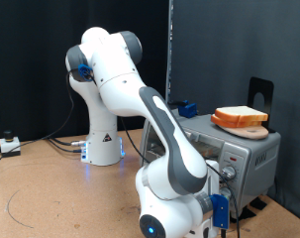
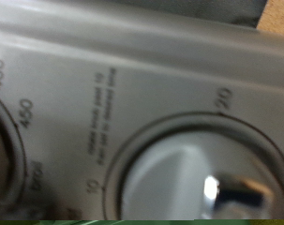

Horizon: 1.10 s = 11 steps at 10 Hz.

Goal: Make a piece of toast with the oven

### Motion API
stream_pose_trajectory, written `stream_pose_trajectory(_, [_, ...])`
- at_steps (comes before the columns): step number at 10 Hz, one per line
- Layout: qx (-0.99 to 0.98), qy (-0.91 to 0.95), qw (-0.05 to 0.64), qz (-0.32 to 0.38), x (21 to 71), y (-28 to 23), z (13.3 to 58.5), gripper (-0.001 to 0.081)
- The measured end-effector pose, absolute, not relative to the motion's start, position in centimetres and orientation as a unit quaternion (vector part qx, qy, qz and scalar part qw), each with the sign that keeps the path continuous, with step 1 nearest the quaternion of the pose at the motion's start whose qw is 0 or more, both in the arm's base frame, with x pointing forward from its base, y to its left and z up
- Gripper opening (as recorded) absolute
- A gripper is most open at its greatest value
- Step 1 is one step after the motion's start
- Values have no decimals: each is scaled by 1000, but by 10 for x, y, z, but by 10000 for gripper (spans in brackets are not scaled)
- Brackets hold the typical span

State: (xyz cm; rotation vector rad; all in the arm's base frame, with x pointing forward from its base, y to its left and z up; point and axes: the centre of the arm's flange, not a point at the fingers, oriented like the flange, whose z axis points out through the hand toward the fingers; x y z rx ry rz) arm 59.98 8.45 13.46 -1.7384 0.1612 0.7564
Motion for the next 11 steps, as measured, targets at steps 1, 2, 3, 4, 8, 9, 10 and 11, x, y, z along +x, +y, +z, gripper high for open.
stream_pose_trajectory(1, [-748,70,579,316,600,84,132,453])
stream_pose_trajectory(2, [-750,71,579,312,599,84,130,453])
stream_pose_trajectory(3, [-750,72,579,312,599,84,130,333])
stream_pose_trajectory(4, [-749,72,580,312,599,84,130,333])
stream_pose_trajectory(8, [-748,74,581,312,599,83,130,333])
stream_pose_trajectory(9, [-748,74,581,312,599,83,130,333])
stream_pose_trajectory(10, [-748,75,581,313,599,83,130,333])
stream_pose_trajectory(11, [-748,76,581,313,599,83,130,333])
